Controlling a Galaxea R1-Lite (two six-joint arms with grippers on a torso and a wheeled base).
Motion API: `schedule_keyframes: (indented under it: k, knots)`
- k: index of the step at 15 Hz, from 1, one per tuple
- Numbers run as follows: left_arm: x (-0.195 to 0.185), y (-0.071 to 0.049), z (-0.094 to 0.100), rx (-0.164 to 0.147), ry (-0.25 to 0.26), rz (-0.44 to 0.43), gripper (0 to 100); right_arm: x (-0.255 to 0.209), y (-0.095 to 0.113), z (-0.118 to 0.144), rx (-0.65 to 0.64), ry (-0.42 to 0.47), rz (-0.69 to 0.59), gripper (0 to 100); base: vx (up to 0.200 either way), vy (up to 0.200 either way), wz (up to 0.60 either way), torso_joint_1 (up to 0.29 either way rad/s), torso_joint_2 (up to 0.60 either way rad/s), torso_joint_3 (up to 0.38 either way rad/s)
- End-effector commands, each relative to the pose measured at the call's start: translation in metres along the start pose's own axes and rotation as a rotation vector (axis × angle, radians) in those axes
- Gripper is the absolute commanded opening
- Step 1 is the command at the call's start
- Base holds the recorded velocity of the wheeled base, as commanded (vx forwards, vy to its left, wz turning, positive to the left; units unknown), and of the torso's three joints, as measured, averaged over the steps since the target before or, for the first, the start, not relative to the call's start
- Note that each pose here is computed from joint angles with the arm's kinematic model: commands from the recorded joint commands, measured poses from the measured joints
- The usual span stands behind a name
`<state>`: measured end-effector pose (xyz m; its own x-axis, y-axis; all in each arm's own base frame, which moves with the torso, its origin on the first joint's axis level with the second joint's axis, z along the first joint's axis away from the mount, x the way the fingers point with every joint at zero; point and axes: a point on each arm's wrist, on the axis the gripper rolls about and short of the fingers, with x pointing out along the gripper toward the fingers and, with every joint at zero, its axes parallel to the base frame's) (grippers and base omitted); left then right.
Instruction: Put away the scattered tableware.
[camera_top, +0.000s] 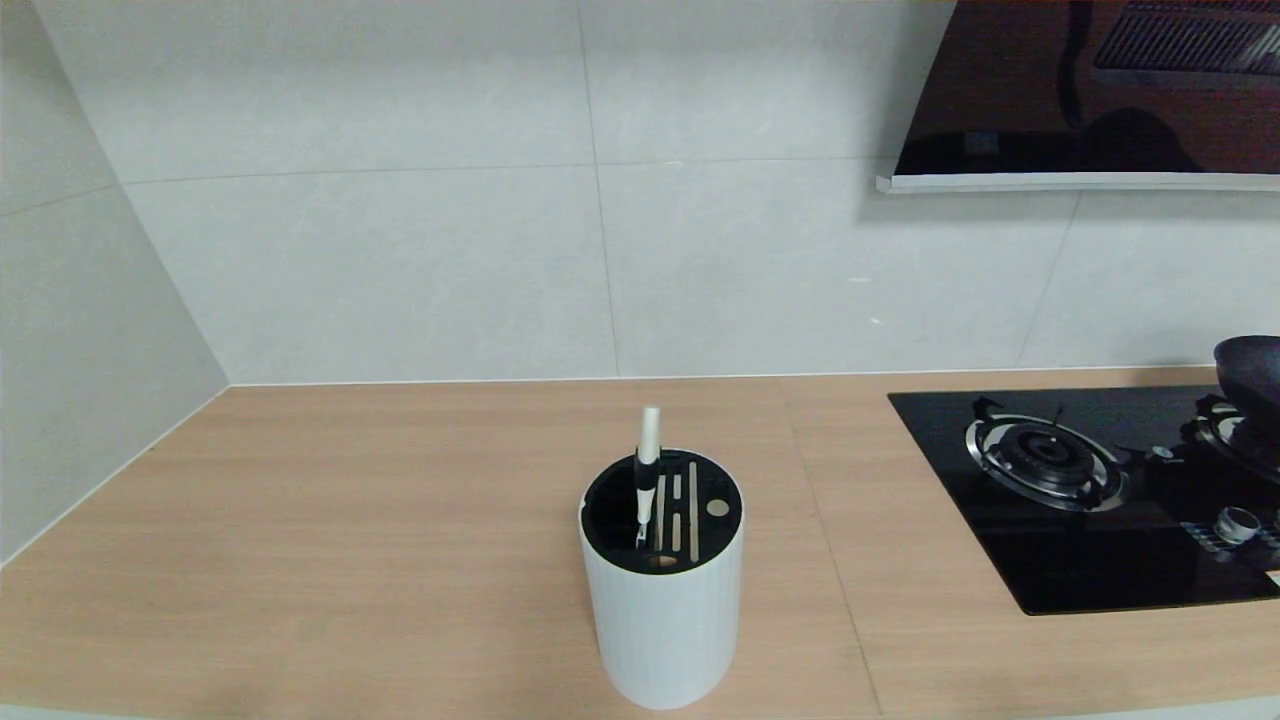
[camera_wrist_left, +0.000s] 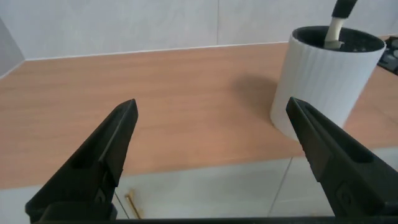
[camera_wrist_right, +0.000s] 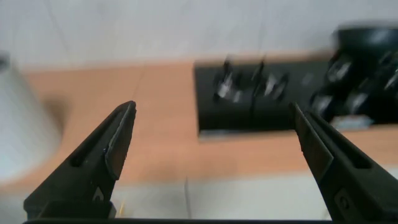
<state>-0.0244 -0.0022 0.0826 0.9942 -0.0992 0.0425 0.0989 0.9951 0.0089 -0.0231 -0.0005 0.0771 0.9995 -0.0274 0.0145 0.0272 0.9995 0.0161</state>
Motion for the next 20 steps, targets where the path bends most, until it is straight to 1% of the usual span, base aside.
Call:
schedule_keyframes:
  k: [1, 2, 3, 5, 6, 7, 8, 9, 10, 11, 12, 13, 14, 20]
  knots:
    - [0.0005, 0.0013, -0.0016, 0.002, 0.008, 0.052, 100, 0.0002, 0.0002, -0.002, -0.001, 0.018, 0.01, 100, 0.0, 0.0, 0.0, 0.0, 0.0, 0.0]
    - [0.0005, 0.0021, -0.0015, 0.001, 0.006, 0.089, 100, 0.0002, 0.0003, -0.0015, -0.001, 0.013, 0.013, 100, 0.0, 0.0, 0.0, 0.0, 0.0, 0.0]
    - [0.0005, 0.0021, -0.0015, 0.001, 0.006, 0.092, 100, 0.0002, 0.0003, -0.0015, -0.001, 0.013, 0.013, 100, 0.0, 0.0, 0.0, 0.0, 0.0, 0.0]
    - [0.0022, 0.0024, -0.0011, -0.018, 0.027, 0.103, 100, 0.0002, 0.0003, -0.0015, -0.001, 0.013, 0.015, 100, 0.0, 0.0, 0.0, 0.0, 0.0, 0.0]
    - [0.0016, 0.0034, -0.0031, 0.02, 0.022, 0.162, 100, 0.0002, 0.0003, -0.0017, -0.002, 0.015, 0.015, 100, 0.0, 0.0, 0.0, 0.0, 0.0, 0.0]
    - [0.0009, 0.005, -0.0032, 0.04, 0.021, 0.237, 100, 0.0002, 0.0003, -0.0015, -0.002, 0.013, 0.015, 100, 0.0, 0.0, 0.0, 0.0, 0.0, 0.0]
    - [0.0009, 0.0052, -0.0032, 0.036, 0.025, 0.242, 100, 0.0002, 0.0003, -0.0015, -0.002, 0.013, 0.015, 100, 0.0, 0.0, 0.0, 0.0, 0.0, 0.0]
    - [0.0037, 0.0028, -0.0062, 0.0, 0.078, 0.077, 100, 0.0002, 0.0003, -0.0017, -0.002, 0.015, 0.015, 100, 0.0, 0.0, 0.0, 0.0, 0.0, 0.0]
    - [0.0047, 0.0026, -0.0059, -0.004, 0.094, 0.056, 100, 0.0002, 0.0003, -0.0017, -0.002, 0.015, 0.015, 100, 0.0, 0.0, 0.0, 0.0, 0.0, 0.0]
    - [0.0055, 0.0031, -0.0057, -0.004, 0.1, 0.06, 100, 0.0002, 0.0003, -0.0017, -0.002, 0.015, 0.015, 100, 0.0, 0.0, 0.0, 0.0, 0.0, 0.0]
    - [0.0051, 0.003, -0.0053, -0.004, 0.095, 0.063, 100, 0.0002, 0.0003, -0.0017, -0.002, 0.015, 0.015, 100, 0.0, 0.0, 0.0, 0.0, 0.0, 0.0]
    - [0.0033, 0.0026, -0.0062, -0.001, 0.072, 0.076, 100, 0.0002, 0.0003, -0.0015, -0.002, 0.013, 0.015, 100, 0.0, 0.0, 0.0, 0.0, 0.0, 0.0]
    - [0.001, 0.0021, -0.0069, -0.007, 0.043, 0.095, 100, 0.0002, 0.0003, -0.0017, -0.002, 0.015, 0.016, 100, 0.0, 0.0, 0.0, 0.0, 0.0, 0.0]
    - [0.001, 0.0021, -0.0069, -0.005, 0.043, 0.093, 100, 0.0002, 0.0003, -0.0017, -0.002, 0.015, 0.016, 100, 0.0, 0.0, 0.0, 0.0, 0.0, 0.0]
